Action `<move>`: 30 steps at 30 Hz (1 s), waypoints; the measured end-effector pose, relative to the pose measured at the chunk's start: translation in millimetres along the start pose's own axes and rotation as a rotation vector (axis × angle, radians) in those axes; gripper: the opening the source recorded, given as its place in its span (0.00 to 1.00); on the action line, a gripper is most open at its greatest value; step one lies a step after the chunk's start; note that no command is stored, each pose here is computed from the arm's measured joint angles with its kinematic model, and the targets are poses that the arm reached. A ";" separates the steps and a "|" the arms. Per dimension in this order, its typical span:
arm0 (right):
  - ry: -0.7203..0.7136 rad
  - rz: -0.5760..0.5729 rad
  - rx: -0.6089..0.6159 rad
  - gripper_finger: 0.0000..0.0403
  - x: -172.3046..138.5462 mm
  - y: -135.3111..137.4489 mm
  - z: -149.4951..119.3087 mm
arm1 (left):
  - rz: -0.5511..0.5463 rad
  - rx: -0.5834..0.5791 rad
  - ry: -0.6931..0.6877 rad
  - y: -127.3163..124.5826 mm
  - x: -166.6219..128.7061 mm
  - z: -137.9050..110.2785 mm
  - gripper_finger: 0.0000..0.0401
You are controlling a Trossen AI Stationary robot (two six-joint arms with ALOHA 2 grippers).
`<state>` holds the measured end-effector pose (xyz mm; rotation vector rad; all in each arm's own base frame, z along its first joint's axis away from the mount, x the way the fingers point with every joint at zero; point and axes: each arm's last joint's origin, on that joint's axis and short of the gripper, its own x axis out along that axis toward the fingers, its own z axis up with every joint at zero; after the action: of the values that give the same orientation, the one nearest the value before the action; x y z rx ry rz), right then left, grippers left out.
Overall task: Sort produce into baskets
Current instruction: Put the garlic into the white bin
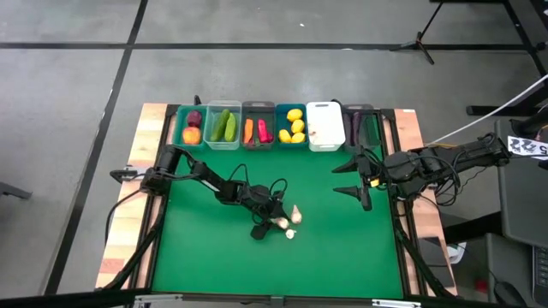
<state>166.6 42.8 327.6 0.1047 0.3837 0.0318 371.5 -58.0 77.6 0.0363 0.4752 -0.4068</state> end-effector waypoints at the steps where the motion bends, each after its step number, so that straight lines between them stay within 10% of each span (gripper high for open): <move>1: 0.000 0.000 0.000 0.67 0.0 0.0 0.0 | 0.000 -0.001 0.000 0.0 0.0 0.0 0.46; 30: -0.002 0.000 0.000 0.67 0.0 0.0 0.2 | 0.147 -0.111 -0.201 5.4 -14.1 68.4 0.40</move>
<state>166.6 42.8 327.8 0.1044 0.3821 0.0321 392.1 -56.5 144.5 -0.0761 0.2936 -0.2359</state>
